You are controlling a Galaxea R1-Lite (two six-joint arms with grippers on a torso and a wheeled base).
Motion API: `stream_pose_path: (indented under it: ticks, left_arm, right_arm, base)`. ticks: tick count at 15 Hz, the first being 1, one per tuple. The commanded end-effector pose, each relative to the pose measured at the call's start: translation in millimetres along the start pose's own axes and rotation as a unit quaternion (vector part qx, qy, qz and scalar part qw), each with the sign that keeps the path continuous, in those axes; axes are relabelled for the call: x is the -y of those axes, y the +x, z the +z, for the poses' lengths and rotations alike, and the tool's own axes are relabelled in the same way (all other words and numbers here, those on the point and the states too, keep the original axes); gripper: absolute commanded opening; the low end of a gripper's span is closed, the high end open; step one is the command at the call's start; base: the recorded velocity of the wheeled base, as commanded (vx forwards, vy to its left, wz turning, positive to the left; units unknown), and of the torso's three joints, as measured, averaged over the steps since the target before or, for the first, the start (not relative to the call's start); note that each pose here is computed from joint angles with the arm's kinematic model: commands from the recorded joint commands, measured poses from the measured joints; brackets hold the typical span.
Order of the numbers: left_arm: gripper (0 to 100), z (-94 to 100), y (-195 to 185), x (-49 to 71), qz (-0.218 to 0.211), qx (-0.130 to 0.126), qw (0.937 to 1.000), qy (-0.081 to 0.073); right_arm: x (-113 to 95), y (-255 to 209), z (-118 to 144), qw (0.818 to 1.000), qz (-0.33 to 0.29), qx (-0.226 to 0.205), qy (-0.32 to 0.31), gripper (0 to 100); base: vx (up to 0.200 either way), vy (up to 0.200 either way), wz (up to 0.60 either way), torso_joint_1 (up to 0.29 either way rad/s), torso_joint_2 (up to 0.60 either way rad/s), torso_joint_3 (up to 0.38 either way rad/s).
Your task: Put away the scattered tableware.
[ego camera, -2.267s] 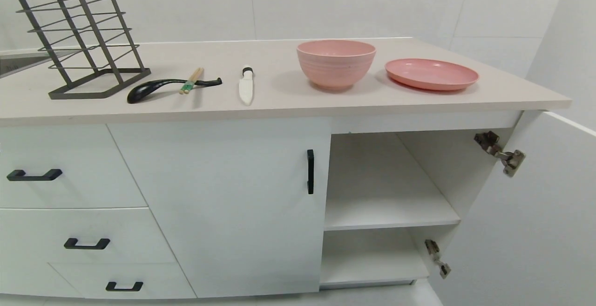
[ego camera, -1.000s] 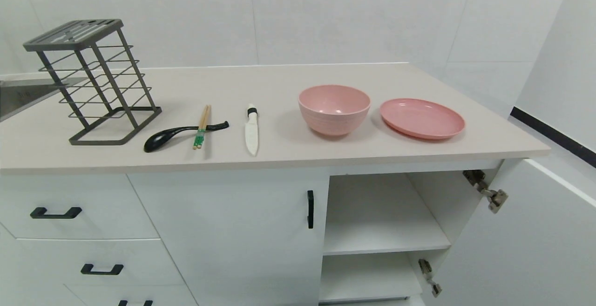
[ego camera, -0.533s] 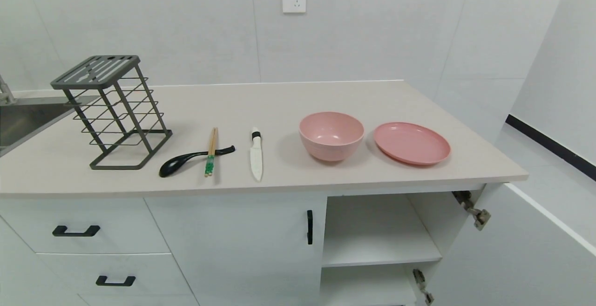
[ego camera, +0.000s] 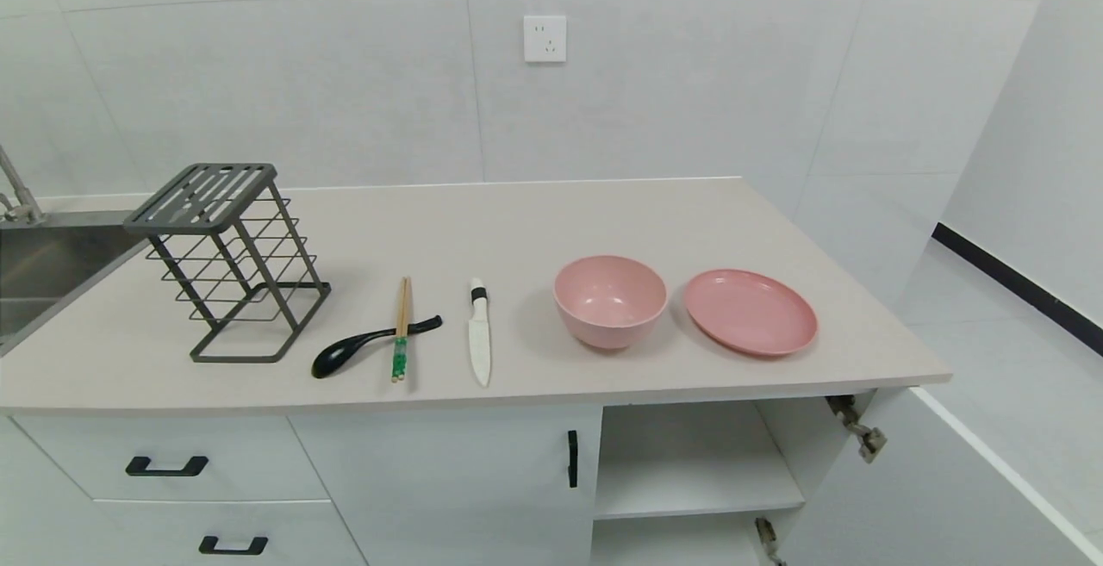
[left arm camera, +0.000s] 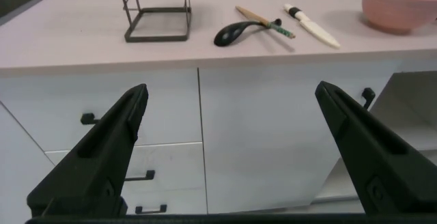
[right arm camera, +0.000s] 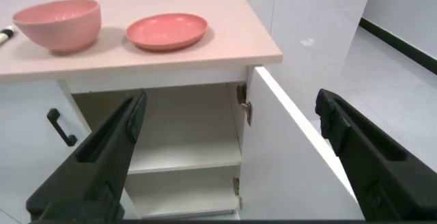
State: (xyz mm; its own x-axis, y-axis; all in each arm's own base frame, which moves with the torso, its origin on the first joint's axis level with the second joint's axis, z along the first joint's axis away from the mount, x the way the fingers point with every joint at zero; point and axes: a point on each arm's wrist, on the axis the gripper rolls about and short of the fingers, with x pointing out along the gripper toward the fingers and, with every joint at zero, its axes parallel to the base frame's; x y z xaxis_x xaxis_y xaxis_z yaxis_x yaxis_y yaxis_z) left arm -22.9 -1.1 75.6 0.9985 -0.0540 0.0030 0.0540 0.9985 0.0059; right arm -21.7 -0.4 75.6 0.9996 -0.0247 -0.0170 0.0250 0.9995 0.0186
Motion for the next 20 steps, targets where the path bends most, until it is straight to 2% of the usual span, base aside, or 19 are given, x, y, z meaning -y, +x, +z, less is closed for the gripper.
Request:
stream_pose_path:
  ticks: [1, 9, 13, 17, 20]
  left_arm:
    - [100, 0.0, 0.1, 0.0, 0.0, -0.001, 1.0, 0.0]
    - [100, 0.0, 0.1, 0.0, 0.0, -0.001, 1.0, 0.0]
    - [100, 0.0, 0.1, 0.0, 0.001, -0.001, 1.0, 0.001]
    - [100, 0.0, 0.1, -0.2, 0.004, -0.001, 1.0, 0.001]
    - [100, -0.1, 0.1, -0.2, 0.004, -0.002, 1.0, 0.001]
  right_arm:
    - [0.0, 0.1, 0.1, 1.0, 0.0, -0.001, 0.0, 100]
    - [0.0, 0.0, 0.3, 1.0, 0.001, -0.001, -0.003, 100]
    - [0.0, 0.0, 0.3, 1.0, 0.001, -0.001, -0.003, 100]
    - [0.0, 0.1, -0.1, 1.0, 0.001, -0.001, -0.003, 100]
    - [0.0, 0.0, 0.3, 1.0, 0.001, -0.001, -0.003, 100]
  base:
    - [0.0, 0.0, 0.0, 0.286, -0.54, -0.261]
    - [0.0, 0.0, 0.0, 0.294, -0.56, -0.276]
    - [0.0, 0.0, -0.45, 0.033, -0.06, -0.033]
    - [0.0, 0.0, 0.0, 0.0, 0.0, 0.0]
    - [0.2, 0.0, 0.0, 0.001, 0.0, 0.001]
